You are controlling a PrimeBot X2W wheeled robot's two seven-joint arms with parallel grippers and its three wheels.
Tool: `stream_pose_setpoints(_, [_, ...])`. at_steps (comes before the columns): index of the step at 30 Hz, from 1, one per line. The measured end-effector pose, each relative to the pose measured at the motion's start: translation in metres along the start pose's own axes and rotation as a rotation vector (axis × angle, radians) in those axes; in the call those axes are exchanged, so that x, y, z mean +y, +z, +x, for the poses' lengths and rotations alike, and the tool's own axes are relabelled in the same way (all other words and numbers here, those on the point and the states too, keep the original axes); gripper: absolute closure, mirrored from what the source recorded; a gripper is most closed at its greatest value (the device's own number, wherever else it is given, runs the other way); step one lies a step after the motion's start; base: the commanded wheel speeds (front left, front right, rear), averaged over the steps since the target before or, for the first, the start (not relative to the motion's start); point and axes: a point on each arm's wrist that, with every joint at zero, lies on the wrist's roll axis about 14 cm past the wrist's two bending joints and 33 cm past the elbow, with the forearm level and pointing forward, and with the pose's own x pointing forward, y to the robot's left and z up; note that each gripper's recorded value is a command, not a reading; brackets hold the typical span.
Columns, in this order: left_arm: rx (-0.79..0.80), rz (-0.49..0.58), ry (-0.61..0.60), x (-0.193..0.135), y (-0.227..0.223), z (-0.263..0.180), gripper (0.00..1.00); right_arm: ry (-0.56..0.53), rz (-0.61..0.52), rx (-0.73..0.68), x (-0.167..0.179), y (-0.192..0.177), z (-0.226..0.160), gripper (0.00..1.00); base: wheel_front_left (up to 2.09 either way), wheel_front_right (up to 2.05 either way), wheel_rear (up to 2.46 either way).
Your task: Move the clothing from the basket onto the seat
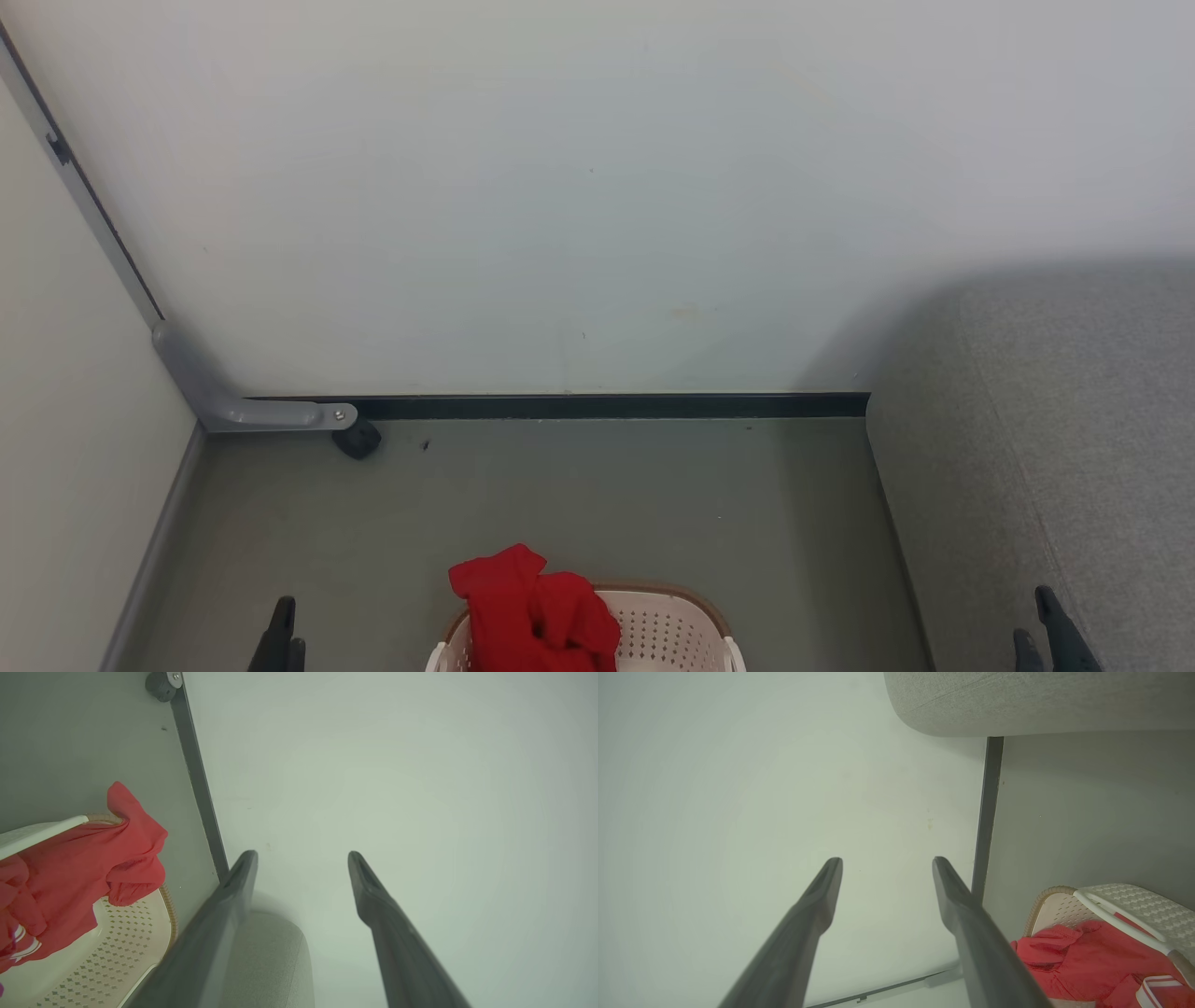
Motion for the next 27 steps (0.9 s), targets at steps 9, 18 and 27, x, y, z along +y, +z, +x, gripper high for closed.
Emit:
stream_pose_setpoints(9, [-0.01,0.016,-0.018,-0.006,-0.002,0.001,0.0,0.022,-0.003,-0.003,0.007,-0.001,0.001,0.0,0.0,0.0,0.0])
stream_pose_setpoints(18, [-0.019,0.087,-0.042,-0.014,-0.004,0.003,0.0,0.047,-0.083,0.005,0.016,-0.005,0.002,0.0,0.0,0.0,0.0])
stream_pose_setpoints(27, [-0.015,0.234,-0.07,-0.022,-0.007,0.007,0.0,0.078,-0.238,0.01,0.027,-0.004,0.004,0.0,0.0,0.0,0.0])
